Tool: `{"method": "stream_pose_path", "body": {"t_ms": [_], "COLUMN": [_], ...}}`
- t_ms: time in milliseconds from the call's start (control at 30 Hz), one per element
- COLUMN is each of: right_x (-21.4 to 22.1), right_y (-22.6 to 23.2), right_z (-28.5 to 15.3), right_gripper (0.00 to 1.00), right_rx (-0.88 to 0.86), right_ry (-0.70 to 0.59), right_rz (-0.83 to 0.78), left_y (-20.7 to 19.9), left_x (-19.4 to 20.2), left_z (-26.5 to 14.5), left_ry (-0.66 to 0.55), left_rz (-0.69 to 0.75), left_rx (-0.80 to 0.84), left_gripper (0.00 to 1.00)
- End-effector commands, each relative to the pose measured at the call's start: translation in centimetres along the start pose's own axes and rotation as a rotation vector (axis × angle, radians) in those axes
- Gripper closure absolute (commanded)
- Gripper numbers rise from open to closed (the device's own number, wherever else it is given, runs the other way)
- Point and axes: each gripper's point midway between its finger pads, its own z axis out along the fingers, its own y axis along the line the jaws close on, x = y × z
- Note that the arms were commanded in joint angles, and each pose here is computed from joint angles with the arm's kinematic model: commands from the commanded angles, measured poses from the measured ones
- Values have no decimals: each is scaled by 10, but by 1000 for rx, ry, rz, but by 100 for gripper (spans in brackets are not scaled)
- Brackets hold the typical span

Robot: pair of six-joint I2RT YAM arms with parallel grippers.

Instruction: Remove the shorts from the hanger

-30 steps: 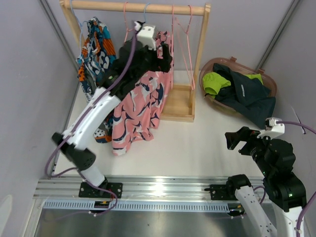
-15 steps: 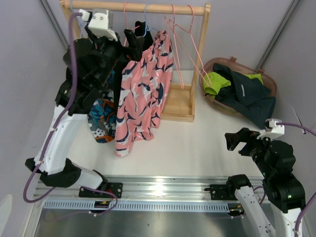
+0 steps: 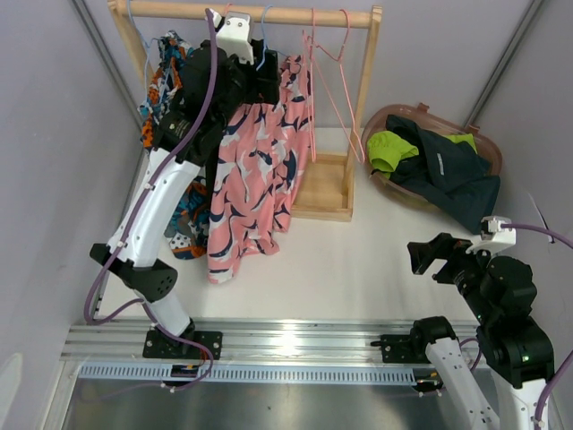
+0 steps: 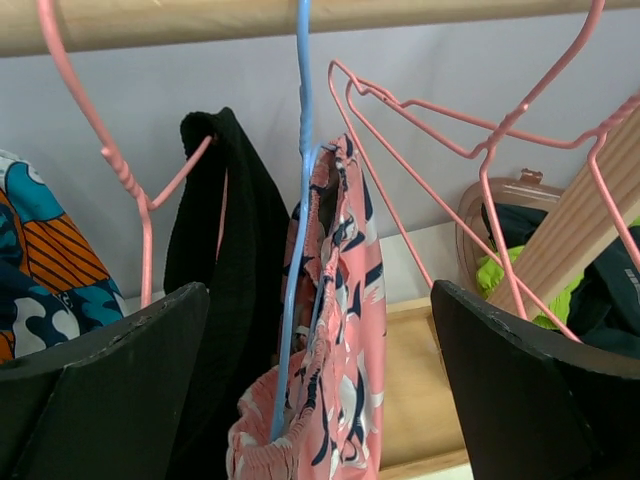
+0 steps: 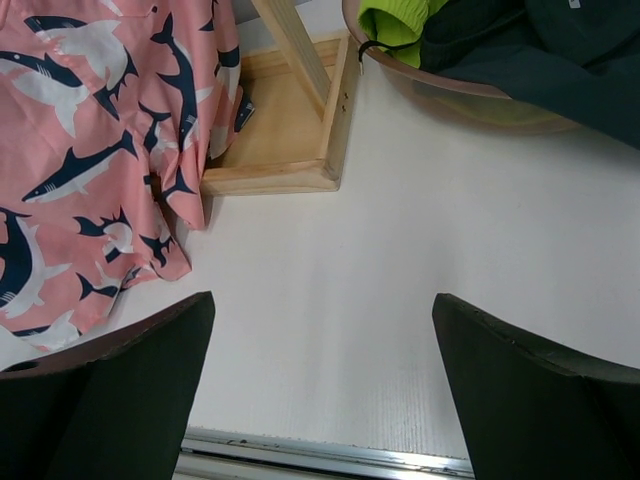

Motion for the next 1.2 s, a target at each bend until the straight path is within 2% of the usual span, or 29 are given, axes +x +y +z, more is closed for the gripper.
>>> {"method": "stream_pose_path", "body": {"t_ms": [0, 67, 100, 200, 567, 633, 667, 700, 733, 867, 1033, 1167], "right_x": [-7, -7, -6, -6, -7, -7, -7, -6, -7, -6, -6, -6], "right_y": [4, 4, 3, 3, 3, 3, 3, 3, 3, 3, 3, 3], "right_z": [-2, -2, -2, -2, -4, -4, -4, -5, -4, -3, -3, -2], "right_gripper": [0, 1, 1, 1, 1, 1, 1, 1, 1, 0, 1, 0], "right_rx": [-22, -22, -21, -21, -22, -22, -20, -22, -22, -21, -22, -23], "right_ry": [-38, -38, -38, -38, -44, -44, -45, -44, -44, -43, -46, -46], "right_rz": [-13, -13, -13, -12, -12, -12, -12, -12, -12, -12, -9, -9], "left_y": [11, 11, 9, 7, 6, 7, 8, 9, 13, 15, 17, 19], "left_x": [-27, -20, -18, -5, 21, 29, 31, 32, 35, 16, -57, -96], "left_z": [-8, -6, -5, 0, 10, 13, 13, 15, 16, 9, -32, -60], "left_ry": [-69, -53, -46, -14, 50, 70, 74, 75, 85, 39, -123, -231], "left_rz": [7, 8, 8, 11, 17, 21, 22, 15, 18, -2, -50, -66], "left_rx": [-25, -22, -16, -9, -15, -22, -28, -39, -65, -69, -38, -14], "left_gripper": [1, 3, 10, 21, 43, 54, 77, 93, 100, 100, 100, 100]}}
